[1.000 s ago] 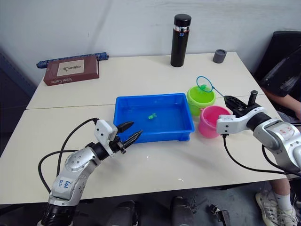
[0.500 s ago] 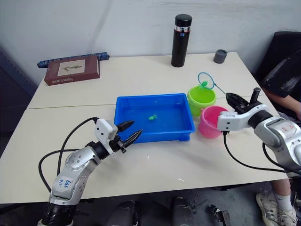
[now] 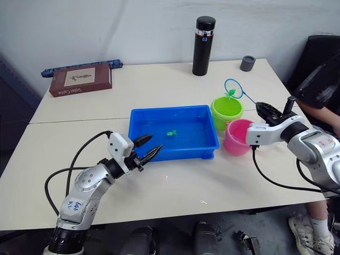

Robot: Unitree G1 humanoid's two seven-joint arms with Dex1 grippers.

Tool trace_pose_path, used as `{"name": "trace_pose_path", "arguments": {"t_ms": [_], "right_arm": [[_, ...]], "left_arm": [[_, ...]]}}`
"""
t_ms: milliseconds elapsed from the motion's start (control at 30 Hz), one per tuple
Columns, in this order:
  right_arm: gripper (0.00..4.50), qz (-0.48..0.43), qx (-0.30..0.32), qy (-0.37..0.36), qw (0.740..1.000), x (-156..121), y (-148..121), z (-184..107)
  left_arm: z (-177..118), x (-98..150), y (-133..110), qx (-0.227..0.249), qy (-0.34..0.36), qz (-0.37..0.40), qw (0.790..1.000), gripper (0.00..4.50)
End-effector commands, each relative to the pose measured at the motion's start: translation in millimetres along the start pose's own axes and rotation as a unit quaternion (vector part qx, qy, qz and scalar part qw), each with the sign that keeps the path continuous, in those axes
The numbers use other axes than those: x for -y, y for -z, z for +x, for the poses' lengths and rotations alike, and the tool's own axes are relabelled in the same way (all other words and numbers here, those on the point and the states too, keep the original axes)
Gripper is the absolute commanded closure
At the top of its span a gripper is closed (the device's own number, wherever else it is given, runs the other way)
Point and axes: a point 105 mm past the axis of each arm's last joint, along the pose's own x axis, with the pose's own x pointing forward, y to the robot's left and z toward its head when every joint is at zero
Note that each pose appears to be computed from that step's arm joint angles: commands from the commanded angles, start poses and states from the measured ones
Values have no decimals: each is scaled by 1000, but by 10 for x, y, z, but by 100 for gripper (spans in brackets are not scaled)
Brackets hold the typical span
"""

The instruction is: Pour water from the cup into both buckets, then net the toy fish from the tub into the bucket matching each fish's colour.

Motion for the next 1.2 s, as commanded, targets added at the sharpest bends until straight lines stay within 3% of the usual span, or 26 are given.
{"name": "trace_pose_path", "arguments": {"t_ms": [33,333,433,567,700,833,933,1033,1200], "right_arm": [[450,4,-2,16,1000,52,15,-17],[450,7,-10,29,999,137,67,-39],[450,1,2,-5,1000,-58,-1,-62],[450,14,-5,36,999,182,31,-47],[450,6,6,-6,1000,-91,-40,-74],[450,15,-5,34,999,159,28,-56],[450,14,2,15,1000,27,-13,-71],[450,11,-3,38,999,181,19,-46],[450,-2,6,-9,1000,-73,-28,-64]], "left_arm": [[5,10,-100,20,1,13,1000,183],[8,10,-95,20,1,11,1000,183],[11,17,-92,20,3,11,1000,183],[8,0,-95,19,2,11,1000,183],[10,40,-83,19,6,10,1000,183],[2,33,-77,18,3,10,1000,183],[-3,52,-69,17,5,10,1000,183],[1,32,-69,18,4,10,1000,183],[9,29,-68,18,5,9,1000,183]]}}
